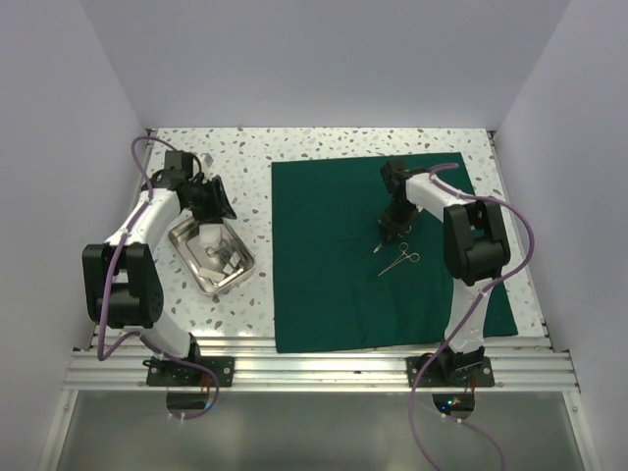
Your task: Prepare the surgical pack
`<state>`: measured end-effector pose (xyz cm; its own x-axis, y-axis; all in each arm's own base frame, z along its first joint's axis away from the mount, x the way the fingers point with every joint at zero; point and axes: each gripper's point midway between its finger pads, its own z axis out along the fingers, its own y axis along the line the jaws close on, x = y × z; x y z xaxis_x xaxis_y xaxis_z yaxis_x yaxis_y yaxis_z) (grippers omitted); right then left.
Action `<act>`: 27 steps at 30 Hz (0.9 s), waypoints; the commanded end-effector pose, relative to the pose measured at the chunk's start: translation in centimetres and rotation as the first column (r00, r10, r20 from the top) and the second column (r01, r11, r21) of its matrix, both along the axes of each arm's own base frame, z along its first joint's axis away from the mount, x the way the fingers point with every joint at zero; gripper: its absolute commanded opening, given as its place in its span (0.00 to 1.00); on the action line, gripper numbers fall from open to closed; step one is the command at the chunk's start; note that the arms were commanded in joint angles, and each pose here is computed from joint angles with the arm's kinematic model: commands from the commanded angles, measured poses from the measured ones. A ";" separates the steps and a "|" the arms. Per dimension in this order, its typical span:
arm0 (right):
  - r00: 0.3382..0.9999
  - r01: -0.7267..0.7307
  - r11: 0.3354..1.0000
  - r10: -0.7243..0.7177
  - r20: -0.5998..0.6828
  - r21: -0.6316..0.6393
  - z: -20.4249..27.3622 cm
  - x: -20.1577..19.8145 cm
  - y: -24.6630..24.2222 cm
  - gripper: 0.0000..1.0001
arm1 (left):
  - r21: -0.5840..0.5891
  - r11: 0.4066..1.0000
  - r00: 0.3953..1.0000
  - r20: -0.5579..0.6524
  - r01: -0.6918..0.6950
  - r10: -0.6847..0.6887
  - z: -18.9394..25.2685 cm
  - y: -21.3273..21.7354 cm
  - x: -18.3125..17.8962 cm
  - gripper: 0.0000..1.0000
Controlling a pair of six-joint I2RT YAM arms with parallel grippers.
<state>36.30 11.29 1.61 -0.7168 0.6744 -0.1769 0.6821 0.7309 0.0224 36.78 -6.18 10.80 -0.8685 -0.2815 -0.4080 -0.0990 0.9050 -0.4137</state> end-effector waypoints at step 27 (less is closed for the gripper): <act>0.403 -0.904 0.406 0.706 0.582 0.132 17.2 -1.7 24.9 0.00 | -0.549 0.746 0.921 0.311 0.376 -0.235 9.0 -15.4 -1.3 0.71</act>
